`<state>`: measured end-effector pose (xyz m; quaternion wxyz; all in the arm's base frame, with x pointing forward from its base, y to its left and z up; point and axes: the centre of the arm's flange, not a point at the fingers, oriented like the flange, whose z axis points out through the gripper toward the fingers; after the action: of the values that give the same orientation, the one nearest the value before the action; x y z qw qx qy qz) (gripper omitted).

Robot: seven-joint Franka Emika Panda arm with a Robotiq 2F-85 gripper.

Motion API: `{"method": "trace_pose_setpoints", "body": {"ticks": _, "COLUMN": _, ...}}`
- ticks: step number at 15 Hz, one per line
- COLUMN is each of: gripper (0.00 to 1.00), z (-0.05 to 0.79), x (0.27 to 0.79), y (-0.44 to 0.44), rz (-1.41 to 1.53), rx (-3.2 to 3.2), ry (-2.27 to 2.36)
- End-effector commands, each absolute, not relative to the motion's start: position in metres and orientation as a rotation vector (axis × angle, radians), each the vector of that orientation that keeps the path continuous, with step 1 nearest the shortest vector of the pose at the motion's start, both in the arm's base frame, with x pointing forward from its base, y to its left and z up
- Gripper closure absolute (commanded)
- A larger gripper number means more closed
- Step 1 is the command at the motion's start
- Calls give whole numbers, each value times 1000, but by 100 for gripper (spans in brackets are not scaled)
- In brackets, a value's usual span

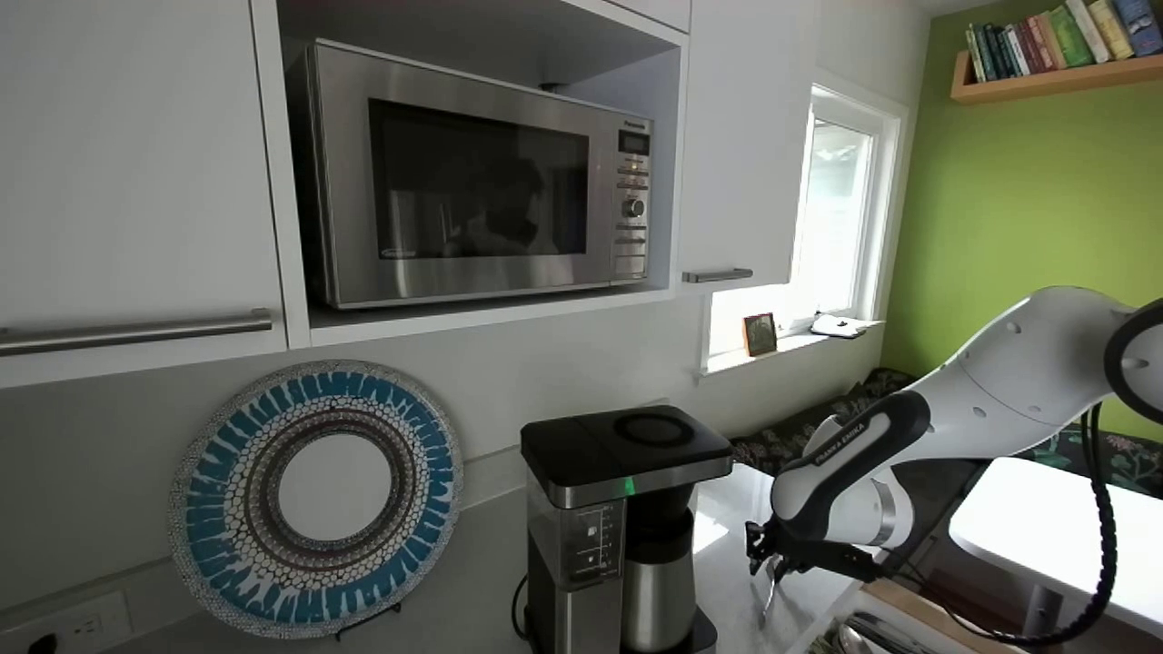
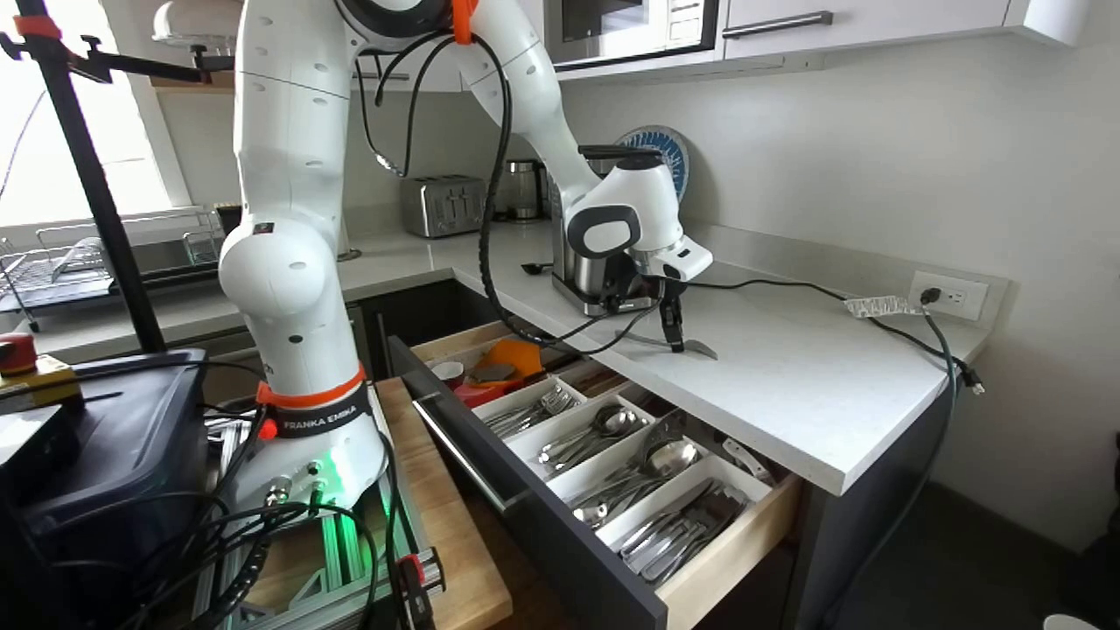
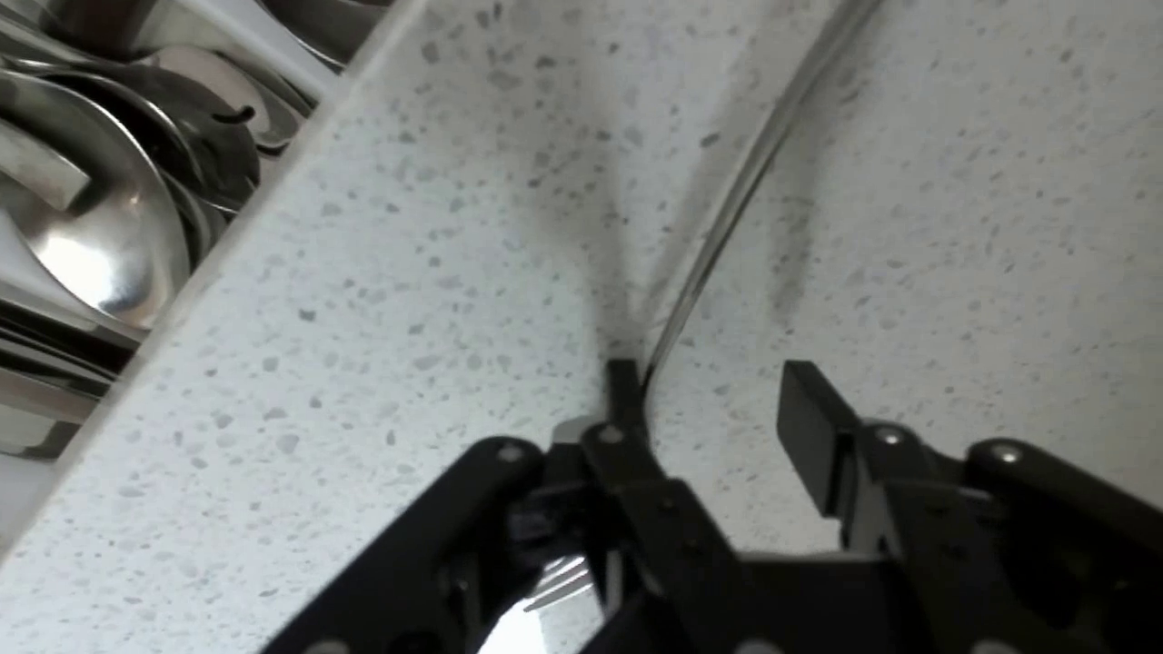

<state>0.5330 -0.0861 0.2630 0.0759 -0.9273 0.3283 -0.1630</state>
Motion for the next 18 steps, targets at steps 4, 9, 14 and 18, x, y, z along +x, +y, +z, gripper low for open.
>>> {"method": "trace_pose_setpoints", "body": {"ticks": 4, "gripper": 1, "z": 273, "x": 515, "y": -96, "rz": -451, "rx": -2855, "ry": 924}}
{"method": "trace_pose_setpoints", "body": {"ticks": 9, "gripper": 0, "z": 298, "x": 493, "y": -104, "rz": -386, "rx": -2916, "ry": 840}}
{"method": "trace_pose_setpoints", "body": {"ticks": 14, "gripper": 0, "z": 313, "x": 468, "y": -86, "rz": -255, "rx": -3029, "ry": 504}}
{"method": "trace_pose_setpoints", "body": {"ticks": 18, "gripper": 0, "z": 296, "x": 440, "y": -66, "rz": -199, "rx": -3077, "ry": 176}}
